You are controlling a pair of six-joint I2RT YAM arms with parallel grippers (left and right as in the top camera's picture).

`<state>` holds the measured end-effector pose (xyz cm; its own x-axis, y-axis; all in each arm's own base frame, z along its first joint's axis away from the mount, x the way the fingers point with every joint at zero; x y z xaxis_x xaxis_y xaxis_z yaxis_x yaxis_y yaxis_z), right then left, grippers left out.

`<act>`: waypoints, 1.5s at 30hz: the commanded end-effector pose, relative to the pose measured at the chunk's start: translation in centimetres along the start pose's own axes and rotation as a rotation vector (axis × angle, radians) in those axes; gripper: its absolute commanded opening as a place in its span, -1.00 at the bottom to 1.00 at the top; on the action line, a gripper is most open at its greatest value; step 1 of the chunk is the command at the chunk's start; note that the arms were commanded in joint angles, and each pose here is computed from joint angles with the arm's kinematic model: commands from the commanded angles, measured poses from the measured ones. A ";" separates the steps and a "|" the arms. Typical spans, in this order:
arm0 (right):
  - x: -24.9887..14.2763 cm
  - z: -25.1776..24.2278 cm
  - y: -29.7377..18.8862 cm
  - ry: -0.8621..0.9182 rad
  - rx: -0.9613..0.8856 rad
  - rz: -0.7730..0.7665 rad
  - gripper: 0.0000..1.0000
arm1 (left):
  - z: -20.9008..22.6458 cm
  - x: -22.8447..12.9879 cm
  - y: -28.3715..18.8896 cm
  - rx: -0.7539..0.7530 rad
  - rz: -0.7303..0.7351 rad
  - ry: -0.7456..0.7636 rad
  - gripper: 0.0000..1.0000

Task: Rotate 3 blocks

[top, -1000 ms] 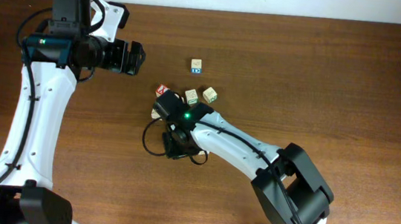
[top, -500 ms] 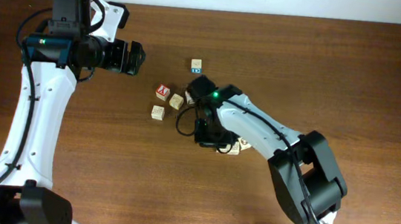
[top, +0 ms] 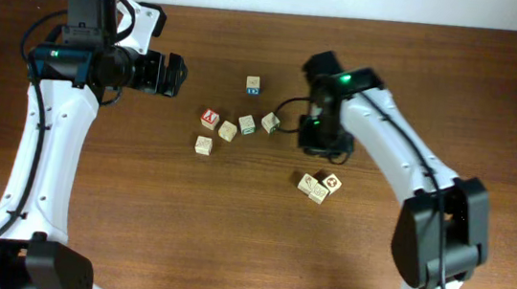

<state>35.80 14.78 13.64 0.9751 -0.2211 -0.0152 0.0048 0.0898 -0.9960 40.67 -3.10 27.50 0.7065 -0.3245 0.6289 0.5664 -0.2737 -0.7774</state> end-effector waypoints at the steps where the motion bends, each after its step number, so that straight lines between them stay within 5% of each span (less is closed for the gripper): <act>1: 0.6 -3.2 0.6 0.037 -0.050 0.011 -0.57 | 0.0 0.6 -0.5 -0.001 -0.024 0.021 0.98; 7: -0.3 -4.5 5.8 0.049 -0.057 0.008 -0.57 | 0.0 0.6 -0.5 -0.001 -0.024 0.021 0.98; 24: -4.9 -8.5 4.6 0.120 -0.230 0.262 -0.58 | 0.0 0.6 -0.5 -0.001 -0.024 0.021 0.98; 27: -3.3 -8.1 4.6 0.074 -0.207 0.165 -0.74 | 0.0 0.6 -0.5 -0.001 -0.024 0.020 0.98; 31: -1.6 -6.9 2.0 0.055 -0.113 0.004 -0.71 | 0.0 0.6 -0.5 -0.001 -0.024 0.021 0.98; 45: -4.3 -7.7 6.2 0.117 -0.078 0.097 -0.74 | 0.0 0.6 -0.5 -0.002 -0.024 0.021 0.98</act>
<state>29.98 8.76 6.67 0.9447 -0.3077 -0.1133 -0.1126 0.0202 -0.9934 40.68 -3.09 27.53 0.7058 -0.3246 0.6296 0.5673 -0.2733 -0.7768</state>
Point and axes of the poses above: each gripper's point midway between its finger pads, its own y axis out along the fingers, its own z axis along the line the jaws close on, x = y × z, the point moved 5 cm from there along -y, back along the fingers, and after that the axes turned 11 degrees about y, right-handed, at the moved point
